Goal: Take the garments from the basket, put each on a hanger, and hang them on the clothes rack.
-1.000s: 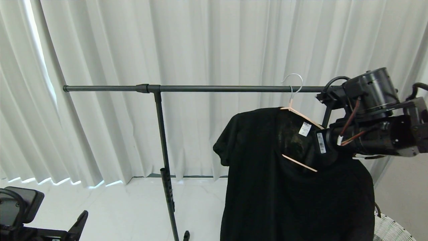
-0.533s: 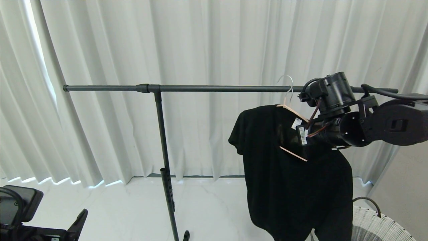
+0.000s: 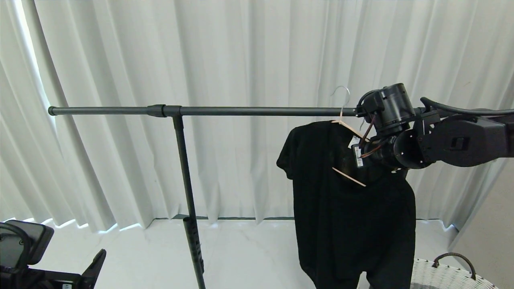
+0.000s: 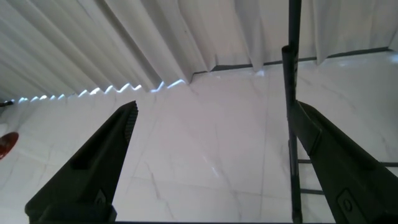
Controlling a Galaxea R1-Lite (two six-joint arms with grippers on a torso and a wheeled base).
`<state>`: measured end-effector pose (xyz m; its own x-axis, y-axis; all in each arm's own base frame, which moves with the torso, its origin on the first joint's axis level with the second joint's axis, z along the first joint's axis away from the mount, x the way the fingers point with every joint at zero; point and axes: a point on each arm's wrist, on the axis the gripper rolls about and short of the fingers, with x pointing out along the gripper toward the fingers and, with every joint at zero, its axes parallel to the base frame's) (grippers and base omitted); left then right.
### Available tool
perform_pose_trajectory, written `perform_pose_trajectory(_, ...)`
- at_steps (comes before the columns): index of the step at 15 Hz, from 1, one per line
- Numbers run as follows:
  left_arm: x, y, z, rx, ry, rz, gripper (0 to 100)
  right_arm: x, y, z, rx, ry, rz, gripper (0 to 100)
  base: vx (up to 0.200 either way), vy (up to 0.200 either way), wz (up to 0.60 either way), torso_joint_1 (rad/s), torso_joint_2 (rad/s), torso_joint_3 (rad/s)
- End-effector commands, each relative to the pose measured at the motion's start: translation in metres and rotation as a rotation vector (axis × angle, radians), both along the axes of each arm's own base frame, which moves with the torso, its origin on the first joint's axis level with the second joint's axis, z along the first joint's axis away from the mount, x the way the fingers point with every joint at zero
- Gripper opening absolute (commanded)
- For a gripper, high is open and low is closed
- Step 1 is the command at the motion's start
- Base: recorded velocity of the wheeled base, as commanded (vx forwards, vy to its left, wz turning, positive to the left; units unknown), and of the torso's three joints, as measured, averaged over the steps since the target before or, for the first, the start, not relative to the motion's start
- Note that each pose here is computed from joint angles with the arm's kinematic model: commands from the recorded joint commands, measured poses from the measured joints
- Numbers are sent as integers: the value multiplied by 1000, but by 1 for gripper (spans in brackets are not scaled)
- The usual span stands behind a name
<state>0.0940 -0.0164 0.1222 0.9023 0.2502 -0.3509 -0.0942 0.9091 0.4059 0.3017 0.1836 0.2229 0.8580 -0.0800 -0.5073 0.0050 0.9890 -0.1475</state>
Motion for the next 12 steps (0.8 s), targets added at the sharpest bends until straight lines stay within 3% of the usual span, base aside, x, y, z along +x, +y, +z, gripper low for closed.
perform_pose_trajectory(1, 0, -1, 0, 1, 2, -13, 100, 0, 0, -2, -3, 5, 0, 0, 200, 0, 0, 7, 2, -2)
perform_pose_trajectory(12, -3, -6, 1, -2, -8, -70, 100, 14, 11, -33, -57, 81, 7, 0, 0, 0, 0, 0, 0, 0)
